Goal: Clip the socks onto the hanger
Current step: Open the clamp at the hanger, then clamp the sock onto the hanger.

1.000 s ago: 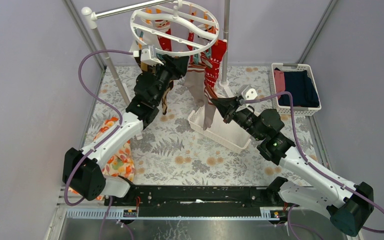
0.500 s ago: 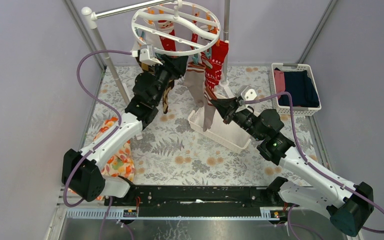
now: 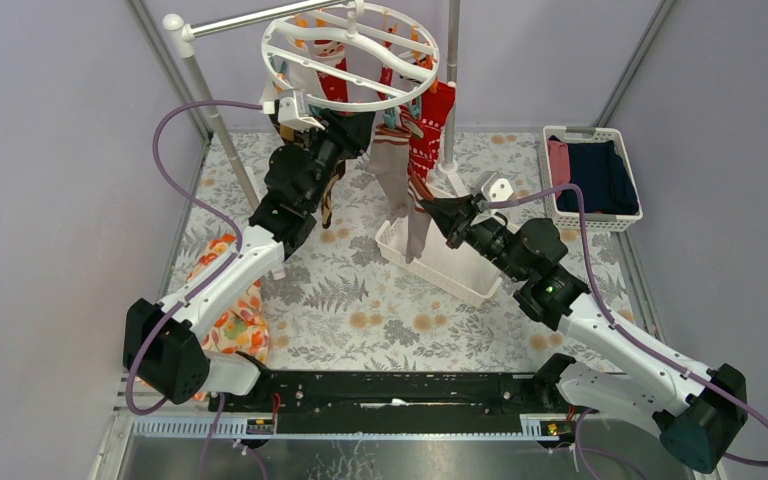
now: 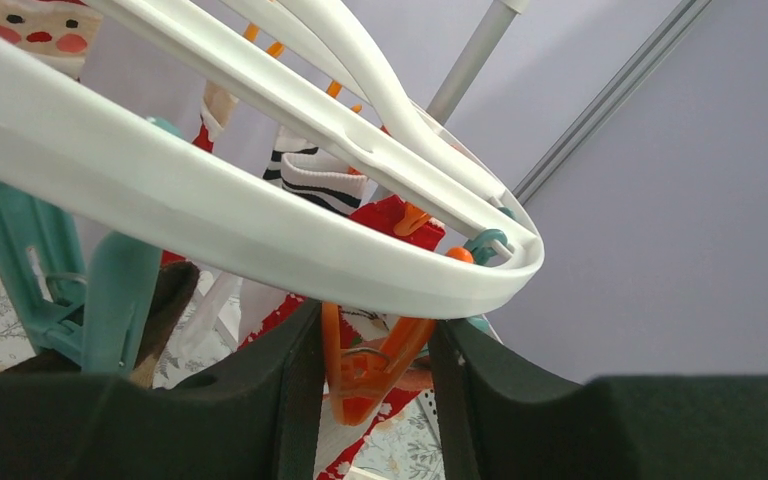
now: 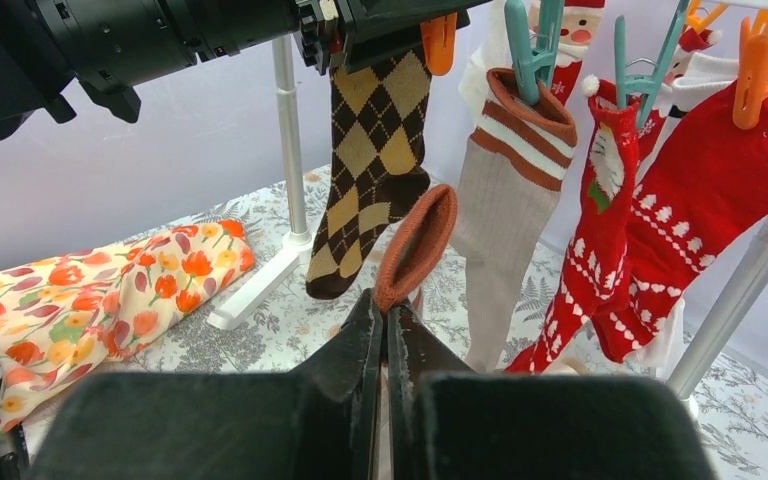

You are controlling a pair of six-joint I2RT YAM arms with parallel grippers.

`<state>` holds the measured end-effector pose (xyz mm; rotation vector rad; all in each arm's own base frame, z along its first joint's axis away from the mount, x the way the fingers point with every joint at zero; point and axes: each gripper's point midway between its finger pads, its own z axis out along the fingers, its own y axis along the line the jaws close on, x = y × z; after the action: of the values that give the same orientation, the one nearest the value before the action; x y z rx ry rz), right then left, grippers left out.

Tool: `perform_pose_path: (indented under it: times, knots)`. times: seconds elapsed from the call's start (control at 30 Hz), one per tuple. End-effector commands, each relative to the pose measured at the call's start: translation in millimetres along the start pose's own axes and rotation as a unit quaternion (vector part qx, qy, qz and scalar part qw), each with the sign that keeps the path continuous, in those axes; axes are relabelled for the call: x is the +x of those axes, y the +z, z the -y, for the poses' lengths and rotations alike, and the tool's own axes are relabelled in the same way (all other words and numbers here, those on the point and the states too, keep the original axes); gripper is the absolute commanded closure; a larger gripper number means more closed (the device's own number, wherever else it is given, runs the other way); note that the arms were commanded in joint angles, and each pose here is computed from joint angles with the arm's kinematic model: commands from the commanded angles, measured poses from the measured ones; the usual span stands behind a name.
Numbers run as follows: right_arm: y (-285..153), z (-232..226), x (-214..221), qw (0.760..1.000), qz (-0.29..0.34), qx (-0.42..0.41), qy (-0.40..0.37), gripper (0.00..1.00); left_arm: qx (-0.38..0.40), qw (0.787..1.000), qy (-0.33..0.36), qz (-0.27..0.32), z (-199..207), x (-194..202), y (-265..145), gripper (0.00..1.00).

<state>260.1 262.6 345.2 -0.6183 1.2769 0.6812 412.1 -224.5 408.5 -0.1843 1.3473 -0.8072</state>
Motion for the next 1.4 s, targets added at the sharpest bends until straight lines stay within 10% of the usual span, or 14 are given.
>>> perform_pose_path:
  times: [0.0,1.37]
  knots:
    - [2,0,-22,0.999,0.041,-0.006,-0.009,1.0,0.001,1.0,-0.004,0.021,3,-18,-3,0.56]
    - [60,9,-32,0.994,0.035,-0.019,-0.104,1.0,-0.01,0.999,-0.031,0.005,0,-18,-1,0.72]
